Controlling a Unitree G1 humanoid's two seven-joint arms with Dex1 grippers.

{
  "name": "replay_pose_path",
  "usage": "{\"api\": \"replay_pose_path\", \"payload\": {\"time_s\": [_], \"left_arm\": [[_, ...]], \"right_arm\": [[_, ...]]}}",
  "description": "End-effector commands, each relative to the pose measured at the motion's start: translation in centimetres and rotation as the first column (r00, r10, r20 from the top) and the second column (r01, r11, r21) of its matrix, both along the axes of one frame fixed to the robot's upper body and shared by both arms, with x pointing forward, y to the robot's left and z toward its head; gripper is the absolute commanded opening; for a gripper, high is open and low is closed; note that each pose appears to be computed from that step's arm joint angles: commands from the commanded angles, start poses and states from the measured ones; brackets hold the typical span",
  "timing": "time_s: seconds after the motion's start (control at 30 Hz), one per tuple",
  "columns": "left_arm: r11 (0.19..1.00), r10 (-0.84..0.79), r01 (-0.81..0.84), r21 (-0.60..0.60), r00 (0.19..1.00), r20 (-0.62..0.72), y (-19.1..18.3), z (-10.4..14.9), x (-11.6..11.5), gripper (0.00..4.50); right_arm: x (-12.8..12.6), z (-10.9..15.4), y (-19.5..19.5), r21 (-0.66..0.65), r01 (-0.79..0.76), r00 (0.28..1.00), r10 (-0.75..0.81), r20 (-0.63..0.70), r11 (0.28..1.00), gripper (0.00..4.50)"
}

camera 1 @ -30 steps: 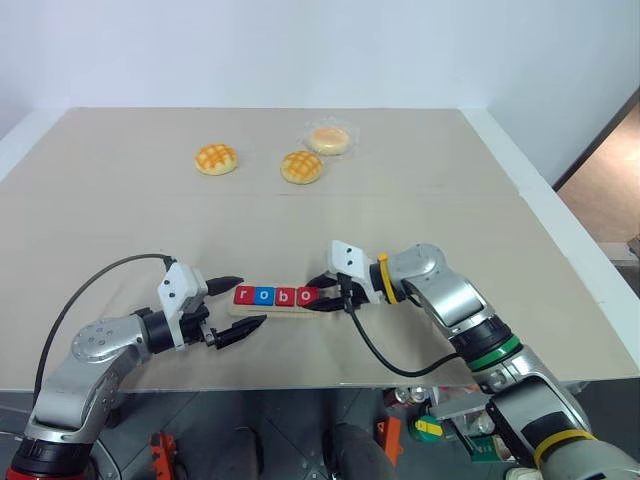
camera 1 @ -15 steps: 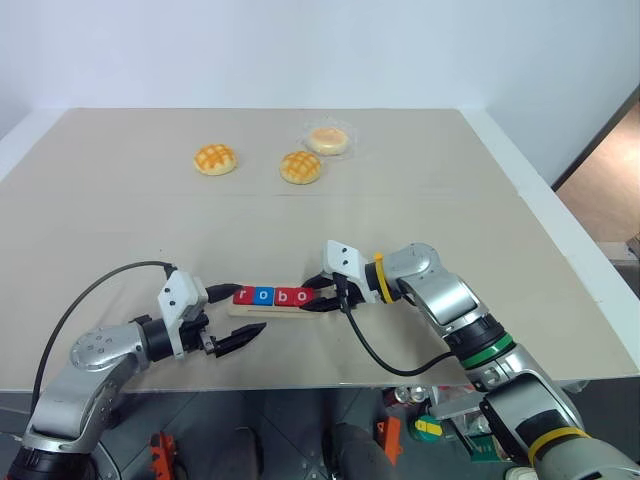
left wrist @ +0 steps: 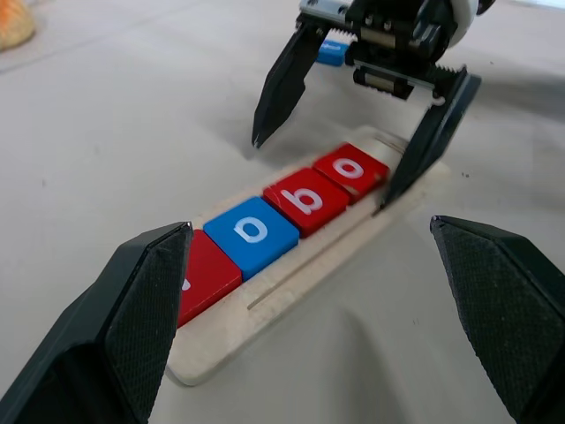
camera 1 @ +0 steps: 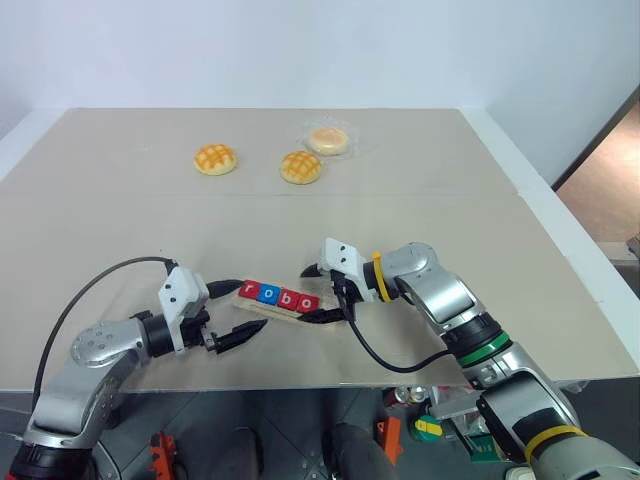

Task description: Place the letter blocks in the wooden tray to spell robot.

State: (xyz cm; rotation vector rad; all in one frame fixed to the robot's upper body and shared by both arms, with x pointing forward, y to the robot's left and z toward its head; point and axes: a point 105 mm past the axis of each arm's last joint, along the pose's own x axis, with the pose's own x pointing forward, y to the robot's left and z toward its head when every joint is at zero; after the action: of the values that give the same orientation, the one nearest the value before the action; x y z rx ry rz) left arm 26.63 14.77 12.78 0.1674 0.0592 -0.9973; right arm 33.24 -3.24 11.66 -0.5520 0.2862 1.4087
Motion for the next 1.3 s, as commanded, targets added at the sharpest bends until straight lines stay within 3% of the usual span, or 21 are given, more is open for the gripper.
{"api": "replay_pose_path", "payload": {"time_s": [0.03, 0.2, 0.4, 0.43, 0.57, 0.63, 0.77, 1.23, 1.27, 1.3], "left_arm": [[1.0, -0.027, 0.027, 0.002, 0.998, 0.048, -0.5, 1.0, -0.1, 4.5], [0.999, -0.052, 0.051, 0.012, 0.997, 0.062, -0.8, 1.3, -0.2, 4.5], [0.995, -0.097, 0.097, 0.01, 0.994, 0.056, -1.5, 1.5, -1.0, 4.5], [0.995, -0.102, 0.102, 0.008, 0.993, 0.053, -1.5, 1.5, -1.1, 4.5], [0.991, -0.137, 0.136, 0.008, 0.99, 0.042, -1.9, 1.6, -1.4, 4.5], [0.989, -0.145, 0.145, 0.012, 0.988, 0.042, -2.0, 1.6, -1.4, 4.5], [0.99, -0.143, 0.142, 0.017, 0.988, 0.052, -1.9, 1.8, -1.2, 4.5], [0.994, -0.111, 0.109, 0.026, 0.992, 0.056, -1.5, 1.8, -1.0, 4.5], [0.994, -0.109, 0.108, 0.026, 0.992, 0.056, -1.4, 1.8, -1.0, 4.5], [0.994, -0.108, 0.106, 0.026, 0.993, 0.056, -1.4, 1.8, -1.0, 4.5]], "right_arm": [[0.8, 3.9, 0.1, 0.127, 0.055, 0.997, -0.062, 0.05, 0.99, 4.48], [1.2, 7.1, -1.7, 0.261, 0.189, 0.977, -0.207, 0.044, 0.947, 4.48], [-2.4, 6.4, -4.0, 0.234, 0.246, 0.969, -0.242, -0.046, 0.941, 4.48], [-3.2, 6.2, -4.0, 0.222, 0.24, 0.971, -0.233, -0.058, 0.945, 3.97], [-5.2, 5.1, -3.7, 0.189, 0.242, 0.968, -0.223, -0.116, 0.952, 2.7], [-5.4, 4.1, -3.4, 0.173, 0.26, 0.962, -0.24, -0.129, 0.95, 2.3], [-4.8, 2.7, -3.0, 0.146, 0.31, 0.946, -0.291, -0.141, 0.939, 0.79], [-3.8, -0.2, -3.5, 0.079, 0.344, 0.935, -0.334, -0.119, 0.936, 0.79], [-3.7, -0.2, -3.6, 0.079, 0.342, 0.937, -0.332, -0.112, 0.937, 0.25], [-3.7, -0.2, -3.6, 0.079, 0.339, 0.938, -0.33, -0.108, 0.937, 0.02]]}}
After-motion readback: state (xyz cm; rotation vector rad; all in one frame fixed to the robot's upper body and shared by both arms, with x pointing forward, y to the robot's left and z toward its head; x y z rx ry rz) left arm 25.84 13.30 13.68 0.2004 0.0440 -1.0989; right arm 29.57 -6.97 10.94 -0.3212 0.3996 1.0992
